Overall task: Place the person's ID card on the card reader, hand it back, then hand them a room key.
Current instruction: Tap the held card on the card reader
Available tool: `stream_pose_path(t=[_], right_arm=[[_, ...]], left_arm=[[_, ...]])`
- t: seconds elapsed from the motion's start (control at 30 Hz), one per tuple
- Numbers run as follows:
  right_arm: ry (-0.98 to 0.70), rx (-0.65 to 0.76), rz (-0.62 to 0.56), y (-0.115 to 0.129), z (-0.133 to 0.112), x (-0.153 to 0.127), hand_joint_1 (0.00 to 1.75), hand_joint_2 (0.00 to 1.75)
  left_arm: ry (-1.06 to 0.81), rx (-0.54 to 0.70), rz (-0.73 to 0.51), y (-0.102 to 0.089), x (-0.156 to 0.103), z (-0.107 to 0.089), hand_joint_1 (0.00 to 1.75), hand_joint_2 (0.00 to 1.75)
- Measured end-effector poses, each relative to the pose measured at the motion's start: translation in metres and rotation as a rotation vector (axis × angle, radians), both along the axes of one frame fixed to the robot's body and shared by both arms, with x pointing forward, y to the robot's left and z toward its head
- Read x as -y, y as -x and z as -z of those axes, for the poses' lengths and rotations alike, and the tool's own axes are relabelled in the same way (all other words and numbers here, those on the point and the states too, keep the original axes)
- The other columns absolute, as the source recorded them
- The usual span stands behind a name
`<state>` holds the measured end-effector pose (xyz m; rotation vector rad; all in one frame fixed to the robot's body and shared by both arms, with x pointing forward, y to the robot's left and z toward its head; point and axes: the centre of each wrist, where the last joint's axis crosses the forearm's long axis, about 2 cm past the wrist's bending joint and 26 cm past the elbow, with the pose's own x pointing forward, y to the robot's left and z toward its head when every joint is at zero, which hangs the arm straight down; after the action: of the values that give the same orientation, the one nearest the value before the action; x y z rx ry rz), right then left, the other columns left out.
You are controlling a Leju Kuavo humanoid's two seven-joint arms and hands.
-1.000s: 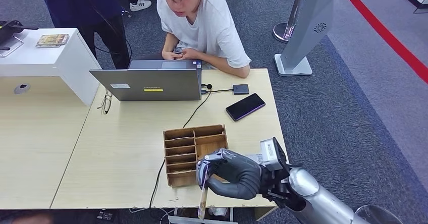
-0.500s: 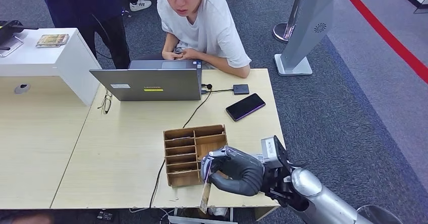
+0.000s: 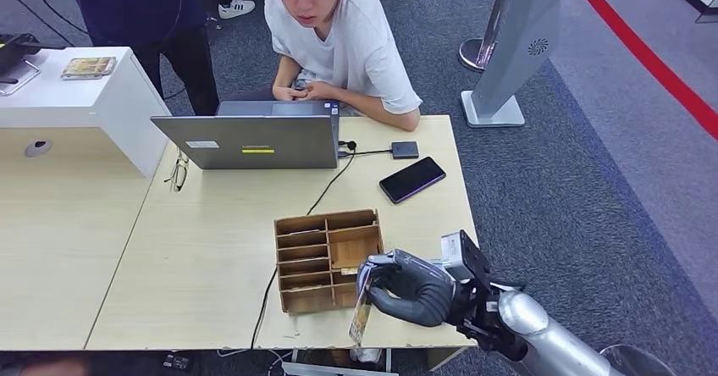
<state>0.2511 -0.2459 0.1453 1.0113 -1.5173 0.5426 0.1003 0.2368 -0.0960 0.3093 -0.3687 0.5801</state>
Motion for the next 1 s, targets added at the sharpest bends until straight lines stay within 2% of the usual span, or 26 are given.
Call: stream_pose_path(t=[0.6,1.0], right_arm=[[0.072,-0.116,0.116,0.025,0.037,0.025,1.75,1.75],[0.225,-0.081,0.268,0.026,0.047,0.041,1.75,1.75]], left_arm=[[0.014,-0.006,-0.038,0.000,0.001,0.000,0.00,0.00],[0.024,-0.004,-0.044,0.000,0.003,0.000,0.00,0.00]])
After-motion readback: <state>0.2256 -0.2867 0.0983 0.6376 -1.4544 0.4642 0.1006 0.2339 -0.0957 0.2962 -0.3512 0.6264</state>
